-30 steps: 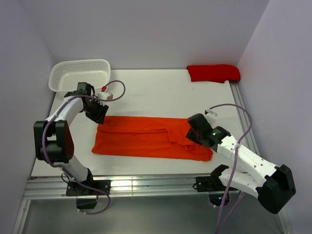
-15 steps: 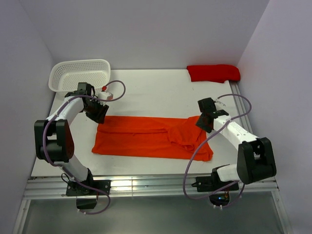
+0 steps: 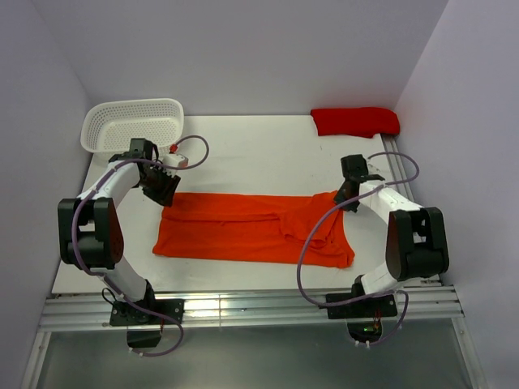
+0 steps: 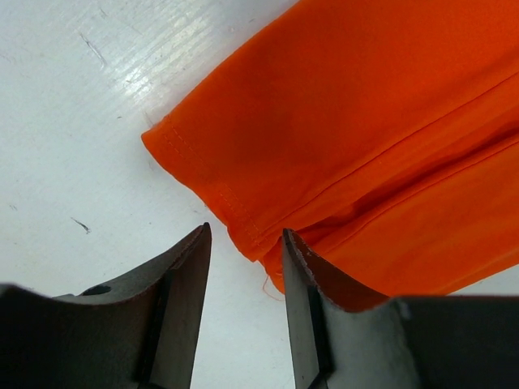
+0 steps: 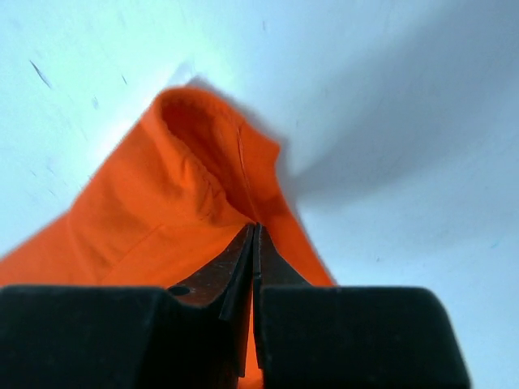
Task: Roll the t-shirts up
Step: Fold the tshirt
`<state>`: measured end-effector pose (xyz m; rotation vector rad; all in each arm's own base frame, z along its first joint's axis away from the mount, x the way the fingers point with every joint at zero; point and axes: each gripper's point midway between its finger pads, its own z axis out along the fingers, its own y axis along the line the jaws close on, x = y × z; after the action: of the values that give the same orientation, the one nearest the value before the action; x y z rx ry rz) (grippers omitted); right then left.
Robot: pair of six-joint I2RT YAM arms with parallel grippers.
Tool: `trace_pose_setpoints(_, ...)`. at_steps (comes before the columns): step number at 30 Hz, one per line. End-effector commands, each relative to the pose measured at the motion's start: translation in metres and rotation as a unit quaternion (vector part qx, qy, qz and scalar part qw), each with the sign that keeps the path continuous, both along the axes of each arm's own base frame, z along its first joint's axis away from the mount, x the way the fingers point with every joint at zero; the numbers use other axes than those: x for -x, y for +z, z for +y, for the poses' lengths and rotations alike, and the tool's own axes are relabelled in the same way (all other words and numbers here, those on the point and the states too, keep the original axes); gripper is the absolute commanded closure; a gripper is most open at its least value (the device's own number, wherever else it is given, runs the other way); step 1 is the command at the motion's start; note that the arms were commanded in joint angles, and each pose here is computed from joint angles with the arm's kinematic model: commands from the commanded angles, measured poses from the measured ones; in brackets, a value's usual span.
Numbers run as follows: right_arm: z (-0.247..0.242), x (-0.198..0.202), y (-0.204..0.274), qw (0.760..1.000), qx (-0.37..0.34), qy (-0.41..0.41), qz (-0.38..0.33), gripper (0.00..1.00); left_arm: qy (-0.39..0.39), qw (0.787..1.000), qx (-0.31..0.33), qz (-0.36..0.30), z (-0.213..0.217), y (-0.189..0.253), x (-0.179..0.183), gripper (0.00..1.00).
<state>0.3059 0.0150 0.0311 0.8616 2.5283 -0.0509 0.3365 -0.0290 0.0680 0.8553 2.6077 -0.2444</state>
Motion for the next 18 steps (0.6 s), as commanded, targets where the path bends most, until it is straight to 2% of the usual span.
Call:
trace_pose_setpoints(1, -0.014, -0.03, 0.022, 0.999, 0.009, -0.001, -0.04, 0.94, 0.008, 1.0, -0.008, -0.002, 0.004, -0.005, -0.001, 0.55)
trace_pose_setpoints(5, -0.017, -0.037, 0.024, 0.999, 0.009, 0.002, -0.039, 0.91, 0.008, 1.0, -0.009, -0.001, 0.005, -0.007, 0.0, 0.56)
trace_pose_setpoints(10, -0.014, -0.032, 0.023, 0.999, -0.001, 0.006, -0.042, 0.68, 0.01, 1.0, -0.01, -0.001, 0.005, -0.006, 0.001, 0.55)
trace_pose_setpoints(18, -0.004, 0.004, 0.024, 0.998, -0.025, 0.022, -0.044, 0.51, 0.019, 1.0, -0.015, -0.018, 0.007, 0.001, -0.004, 0.52)
